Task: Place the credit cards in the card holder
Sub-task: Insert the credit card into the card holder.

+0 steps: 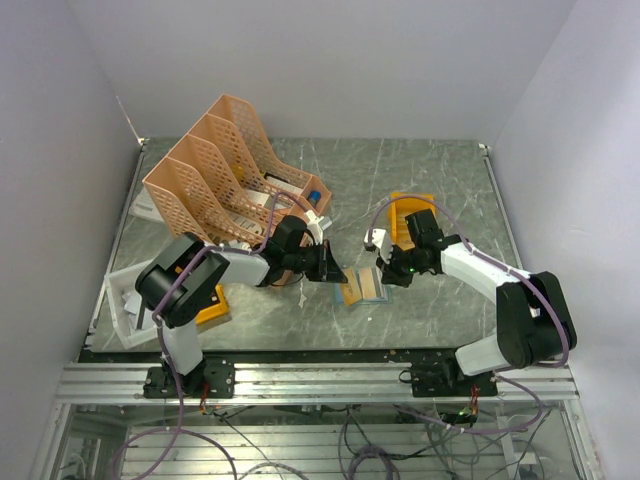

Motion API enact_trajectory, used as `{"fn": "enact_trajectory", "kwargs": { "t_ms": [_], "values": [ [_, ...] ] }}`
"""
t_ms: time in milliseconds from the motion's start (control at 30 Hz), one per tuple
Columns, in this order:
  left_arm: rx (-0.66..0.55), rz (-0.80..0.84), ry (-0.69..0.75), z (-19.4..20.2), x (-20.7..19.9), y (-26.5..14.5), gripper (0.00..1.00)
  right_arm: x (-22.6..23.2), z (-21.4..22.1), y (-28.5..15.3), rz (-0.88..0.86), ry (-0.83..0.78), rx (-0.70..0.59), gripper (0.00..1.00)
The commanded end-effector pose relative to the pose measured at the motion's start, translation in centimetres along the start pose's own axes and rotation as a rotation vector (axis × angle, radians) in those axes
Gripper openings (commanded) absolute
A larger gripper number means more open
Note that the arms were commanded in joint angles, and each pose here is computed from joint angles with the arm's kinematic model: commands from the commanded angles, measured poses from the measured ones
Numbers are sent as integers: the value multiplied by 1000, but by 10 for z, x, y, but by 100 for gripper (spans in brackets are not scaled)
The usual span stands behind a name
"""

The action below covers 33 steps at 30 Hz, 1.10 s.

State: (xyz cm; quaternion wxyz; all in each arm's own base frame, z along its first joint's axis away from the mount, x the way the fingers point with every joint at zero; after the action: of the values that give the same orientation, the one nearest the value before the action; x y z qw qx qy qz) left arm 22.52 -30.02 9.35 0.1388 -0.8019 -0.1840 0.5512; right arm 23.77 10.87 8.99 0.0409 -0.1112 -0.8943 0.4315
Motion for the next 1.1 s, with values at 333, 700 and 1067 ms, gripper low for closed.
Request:
{"fn": "enact_trajectory", "kwargs": {
  "t_ms": [333,700,1067],
  "values": [
    [-38,52,-12,-11,1,10,7,1,4,4,-6,3,38,0],
    [-20,14,-38,-9,8,14,7,1,5,4,-8,4,44,0],
    [31,-100,-78,-6,23,18,7,1,6,4,-11,2,49,0]
  ]
}}
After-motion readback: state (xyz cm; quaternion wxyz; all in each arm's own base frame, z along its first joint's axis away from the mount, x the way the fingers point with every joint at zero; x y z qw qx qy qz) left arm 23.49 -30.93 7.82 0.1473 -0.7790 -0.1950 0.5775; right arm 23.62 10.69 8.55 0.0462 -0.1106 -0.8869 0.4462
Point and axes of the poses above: each gripper's point midway between its finger pads, its own y axis out along the fingers, its own x axis along the line the jaws close on, z = x × y, the point moved 7 cm from there along -y, back along the fingers, and after that the axes turned 6 degrees about -y, right-handed, at the moved point
